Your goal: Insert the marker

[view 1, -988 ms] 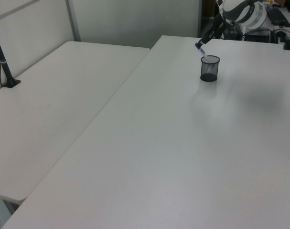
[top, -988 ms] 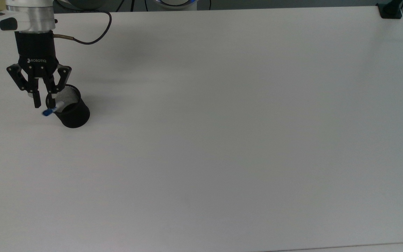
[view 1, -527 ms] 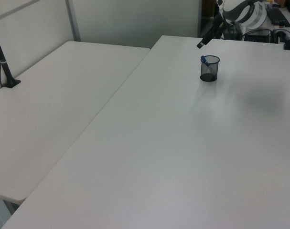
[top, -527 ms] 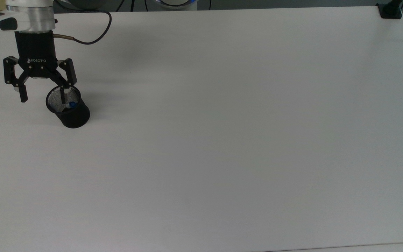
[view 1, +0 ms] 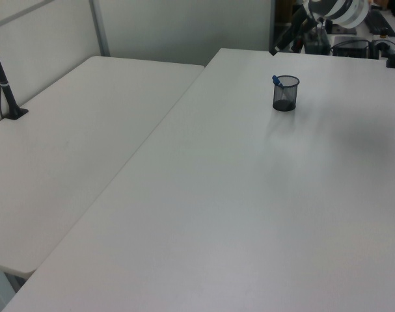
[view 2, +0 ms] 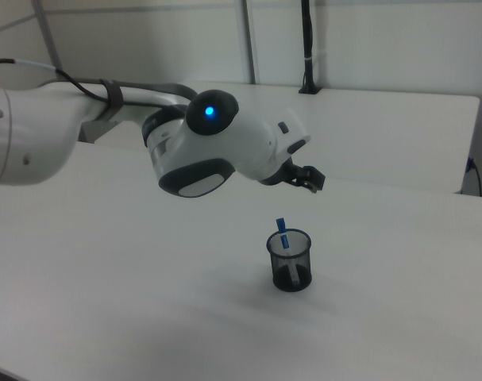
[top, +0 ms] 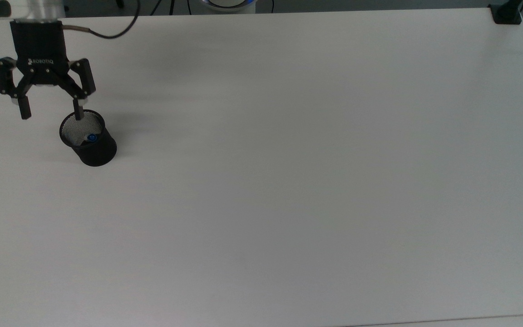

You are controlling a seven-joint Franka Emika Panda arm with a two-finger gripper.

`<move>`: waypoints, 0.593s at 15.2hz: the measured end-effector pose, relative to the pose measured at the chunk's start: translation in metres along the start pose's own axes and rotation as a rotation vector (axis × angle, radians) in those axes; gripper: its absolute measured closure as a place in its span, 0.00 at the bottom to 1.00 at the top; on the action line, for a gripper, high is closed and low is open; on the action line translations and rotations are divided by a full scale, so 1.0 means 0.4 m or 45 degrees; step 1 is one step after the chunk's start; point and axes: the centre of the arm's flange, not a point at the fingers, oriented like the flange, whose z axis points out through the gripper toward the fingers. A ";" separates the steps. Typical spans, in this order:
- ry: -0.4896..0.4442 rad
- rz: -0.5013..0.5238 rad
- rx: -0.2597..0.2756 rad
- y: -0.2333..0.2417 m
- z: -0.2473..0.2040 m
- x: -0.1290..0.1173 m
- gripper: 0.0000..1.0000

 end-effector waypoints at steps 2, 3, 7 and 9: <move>-0.037 0.032 0.051 0.041 -0.056 -0.010 0.00; -0.056 0.048 0.076 0.065 -0.087 -0.018 0.00; -0.202 0.028 0.219 0.154 -0.249 -0.023 0.00; -0.289 0.013 0.303 0.189 -0.337 -0.012 0.00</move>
